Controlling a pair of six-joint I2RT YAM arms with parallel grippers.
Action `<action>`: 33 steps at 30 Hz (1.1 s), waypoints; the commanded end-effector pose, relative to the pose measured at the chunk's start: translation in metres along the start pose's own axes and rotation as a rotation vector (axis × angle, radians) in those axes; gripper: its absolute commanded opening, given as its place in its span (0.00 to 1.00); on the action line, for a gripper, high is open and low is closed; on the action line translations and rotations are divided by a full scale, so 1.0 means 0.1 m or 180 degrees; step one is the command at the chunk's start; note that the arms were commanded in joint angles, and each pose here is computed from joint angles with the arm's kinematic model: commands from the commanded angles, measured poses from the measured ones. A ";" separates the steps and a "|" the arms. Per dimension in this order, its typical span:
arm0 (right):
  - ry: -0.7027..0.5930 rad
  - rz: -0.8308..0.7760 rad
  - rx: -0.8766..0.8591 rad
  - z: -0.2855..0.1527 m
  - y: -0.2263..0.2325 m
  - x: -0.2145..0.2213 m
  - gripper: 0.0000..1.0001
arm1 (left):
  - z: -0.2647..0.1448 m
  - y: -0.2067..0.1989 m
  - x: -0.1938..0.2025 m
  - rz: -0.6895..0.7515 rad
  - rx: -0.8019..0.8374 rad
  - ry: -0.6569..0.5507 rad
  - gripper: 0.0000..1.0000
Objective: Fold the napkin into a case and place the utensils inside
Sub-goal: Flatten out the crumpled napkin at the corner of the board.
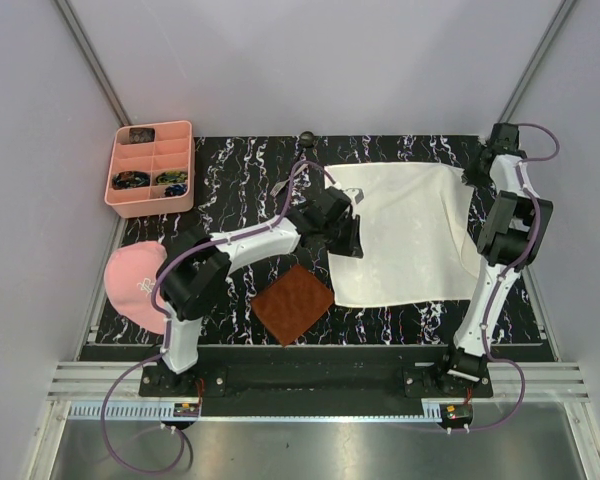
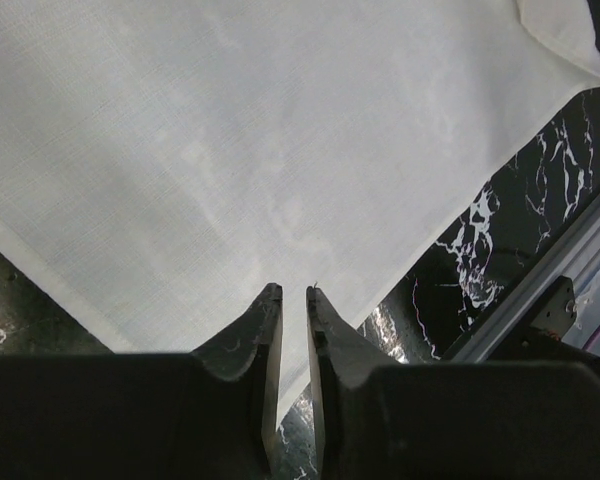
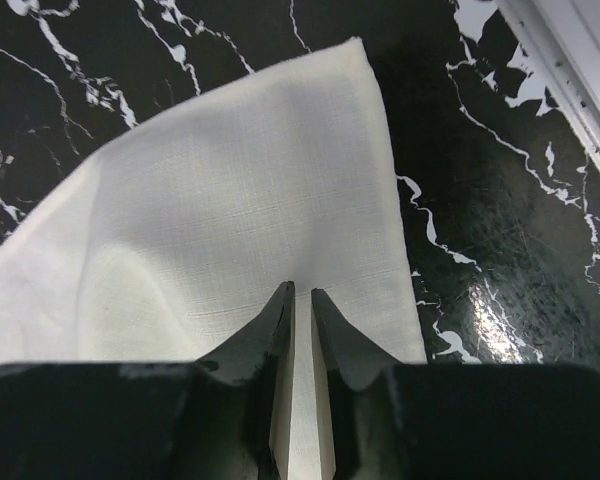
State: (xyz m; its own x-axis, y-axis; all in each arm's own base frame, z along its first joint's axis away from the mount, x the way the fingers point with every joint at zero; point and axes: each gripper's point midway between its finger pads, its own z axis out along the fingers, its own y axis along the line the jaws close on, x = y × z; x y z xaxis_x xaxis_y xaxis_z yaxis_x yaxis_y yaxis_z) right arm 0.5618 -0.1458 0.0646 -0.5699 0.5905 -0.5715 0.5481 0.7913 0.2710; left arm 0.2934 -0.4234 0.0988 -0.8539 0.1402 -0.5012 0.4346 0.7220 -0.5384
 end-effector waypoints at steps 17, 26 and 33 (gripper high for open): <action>0.0307 0.0182 0.0285 0.79 -0.23 -0.01 0.21 | -1.85 0.02 -0.63 0.0155 -0.0009 -0.0825 0.29; -0.0978 0.0010 -0.0475 0.43 0.52 -1.13 0.20 | -1.05 -0.15 -0.65 0.0143 0.0030 -0.0486 0.29; -0.1048 -0.0056 -0.0373 -0.59 0.74 -1.30 0.48 | -0.43 -0.16 -0.62 0.0134 -0.0029 -0.0275 0.29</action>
State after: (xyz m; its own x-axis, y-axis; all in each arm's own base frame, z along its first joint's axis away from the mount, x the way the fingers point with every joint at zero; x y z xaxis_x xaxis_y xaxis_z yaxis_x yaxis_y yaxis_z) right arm 0.6606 -0.1734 0.0771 -0.4289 0.5646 -0.7052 0.5023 0.7979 0.3333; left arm 0.3116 -0.3976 0.1562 -0.8298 0.1472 -0.5384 0.4575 0.7319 -0.5050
